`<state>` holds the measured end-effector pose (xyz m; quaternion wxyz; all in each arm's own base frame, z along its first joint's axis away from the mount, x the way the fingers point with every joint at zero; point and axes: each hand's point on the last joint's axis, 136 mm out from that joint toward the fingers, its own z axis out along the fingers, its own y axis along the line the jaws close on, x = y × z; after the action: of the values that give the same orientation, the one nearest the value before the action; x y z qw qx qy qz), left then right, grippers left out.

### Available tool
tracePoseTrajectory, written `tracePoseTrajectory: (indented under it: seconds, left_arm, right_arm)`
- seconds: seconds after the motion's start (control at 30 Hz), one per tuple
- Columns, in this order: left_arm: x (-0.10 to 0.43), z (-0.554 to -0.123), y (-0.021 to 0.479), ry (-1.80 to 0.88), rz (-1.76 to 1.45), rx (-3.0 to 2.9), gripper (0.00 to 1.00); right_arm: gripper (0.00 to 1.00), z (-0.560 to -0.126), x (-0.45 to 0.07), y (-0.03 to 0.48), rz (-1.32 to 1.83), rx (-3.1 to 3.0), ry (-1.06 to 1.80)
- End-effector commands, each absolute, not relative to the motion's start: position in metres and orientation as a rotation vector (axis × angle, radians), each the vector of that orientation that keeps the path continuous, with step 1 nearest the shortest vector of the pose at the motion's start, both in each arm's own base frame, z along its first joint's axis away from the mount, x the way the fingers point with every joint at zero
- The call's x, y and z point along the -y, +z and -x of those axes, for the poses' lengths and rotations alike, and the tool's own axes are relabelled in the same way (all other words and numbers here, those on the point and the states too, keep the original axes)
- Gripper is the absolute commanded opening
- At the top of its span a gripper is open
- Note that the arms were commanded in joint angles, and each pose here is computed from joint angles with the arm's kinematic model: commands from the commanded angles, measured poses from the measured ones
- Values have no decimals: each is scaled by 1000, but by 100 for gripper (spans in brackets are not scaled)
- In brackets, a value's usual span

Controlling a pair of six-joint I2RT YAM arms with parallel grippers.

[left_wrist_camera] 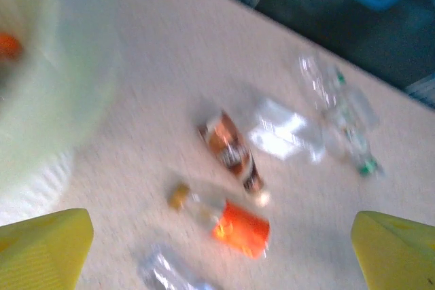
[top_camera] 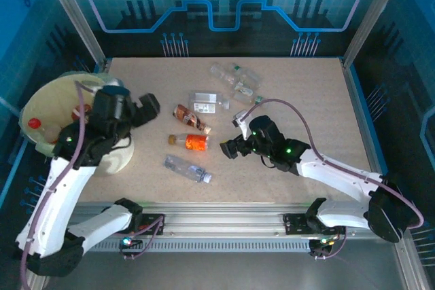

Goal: Put the plastic bottles in the bin

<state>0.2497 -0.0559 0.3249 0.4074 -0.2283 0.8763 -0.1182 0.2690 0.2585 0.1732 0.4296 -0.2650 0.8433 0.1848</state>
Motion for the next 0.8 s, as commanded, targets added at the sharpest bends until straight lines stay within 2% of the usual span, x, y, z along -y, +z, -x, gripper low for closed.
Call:
tracePoseTrajectory:
  seconds: [0.0, 0.33, 0.77]
  left_arm:
    - [79, -230, 277, -363, 750, -2334, 99]
    - [144, -190, 132, -650, 1190, -2656, 99]
    - [151, -198, 67, -524, 1404, -2681, 99]
  right_arm:
    - [100, -277, -242, 179, 529, -2095, 415]
    - [100, -281, -213, 167, 383, -2155, 366]
    - [100, -280, -205, 165, 349, -2177, 343]
